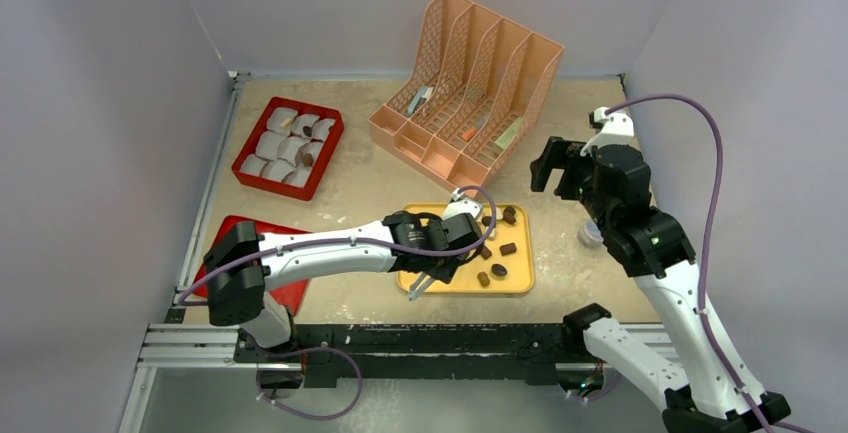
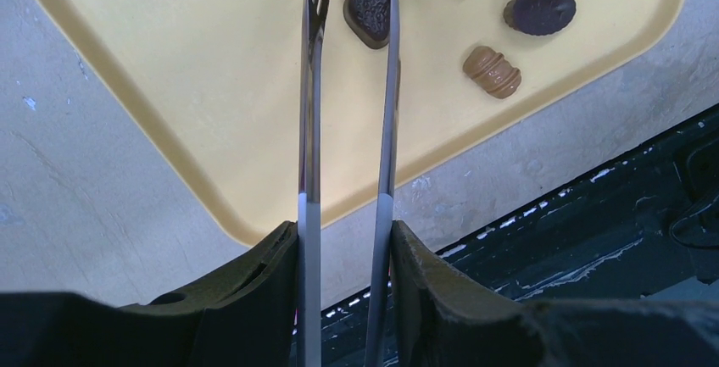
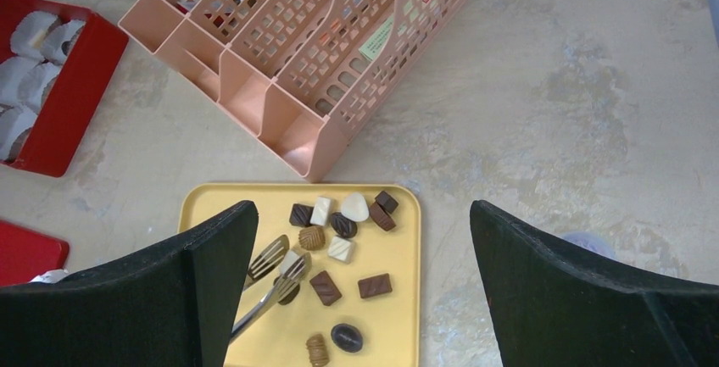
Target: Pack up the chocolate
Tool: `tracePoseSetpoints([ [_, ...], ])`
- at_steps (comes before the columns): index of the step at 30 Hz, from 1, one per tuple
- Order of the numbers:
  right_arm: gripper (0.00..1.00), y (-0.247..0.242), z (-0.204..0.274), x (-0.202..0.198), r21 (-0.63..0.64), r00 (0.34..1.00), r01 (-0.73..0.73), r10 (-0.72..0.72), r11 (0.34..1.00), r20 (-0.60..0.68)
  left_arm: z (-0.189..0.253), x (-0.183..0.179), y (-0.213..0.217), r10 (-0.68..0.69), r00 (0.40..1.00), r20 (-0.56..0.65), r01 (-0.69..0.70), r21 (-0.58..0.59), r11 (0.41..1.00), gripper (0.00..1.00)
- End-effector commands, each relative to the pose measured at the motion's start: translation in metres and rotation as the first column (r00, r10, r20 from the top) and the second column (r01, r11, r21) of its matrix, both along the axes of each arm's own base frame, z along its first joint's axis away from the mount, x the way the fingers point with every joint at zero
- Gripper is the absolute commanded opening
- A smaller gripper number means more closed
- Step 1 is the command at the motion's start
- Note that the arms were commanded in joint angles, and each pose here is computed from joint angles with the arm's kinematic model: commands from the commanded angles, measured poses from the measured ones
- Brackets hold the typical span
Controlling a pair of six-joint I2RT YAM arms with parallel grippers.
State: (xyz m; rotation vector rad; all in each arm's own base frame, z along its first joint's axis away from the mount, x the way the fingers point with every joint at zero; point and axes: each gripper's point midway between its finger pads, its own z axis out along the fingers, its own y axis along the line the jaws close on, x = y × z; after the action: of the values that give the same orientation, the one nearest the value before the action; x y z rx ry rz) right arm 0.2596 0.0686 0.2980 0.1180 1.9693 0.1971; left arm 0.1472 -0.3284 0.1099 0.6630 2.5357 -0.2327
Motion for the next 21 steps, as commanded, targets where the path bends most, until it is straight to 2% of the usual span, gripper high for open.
tracePoseSetpoints([
  [1, 0.97, -0.005, 0.011, 0.001, -0.005, 0.999, 0.015, -0.015, 1.0, 0.05, 0.024, 0.012, -0.013, 0.026, 0.998, 0.061, -0.022, -0.069, 0.997, 0.35],
  [4, 0.97, -0.004, 0.01, 0.002, -0.004, 0.999, 0.013, -0.013, 1.0, 0.046, 0.032, 0.015, -0.011, 0.042, 0.996, 0.082, -0.035, -0.081, 0.996, 0.28],
  [7, 0.97, -0.002, 0.008, 0.002, 0.001, 0.999, 0.008, -0.008, 1.0, 0.042, 0.041, 0.018, -0.01, 0.059, 0.993, 0.104, -0.048, -0.104, 0.993, 0.27],
  [13, 0.97, -0.001, 0.006, 0.002, 0.006, 0.999, 0.003, -0.003, 1.0, 0.038, 0.057, 0.027, -0.004, 0.105, 0.983, 0.149, -0.086, -0.127, 0.988, 0.27],
  [21, 0.97, -0.001, 0.005, 0.001, 0.007, 0.999, 0.001, -0.001, 1.0, 0.036, 0.082, 0.049, 0.025, 0.202, 0.961, 0.188, -0.173, -0.16, 0.972, 0.26],
])
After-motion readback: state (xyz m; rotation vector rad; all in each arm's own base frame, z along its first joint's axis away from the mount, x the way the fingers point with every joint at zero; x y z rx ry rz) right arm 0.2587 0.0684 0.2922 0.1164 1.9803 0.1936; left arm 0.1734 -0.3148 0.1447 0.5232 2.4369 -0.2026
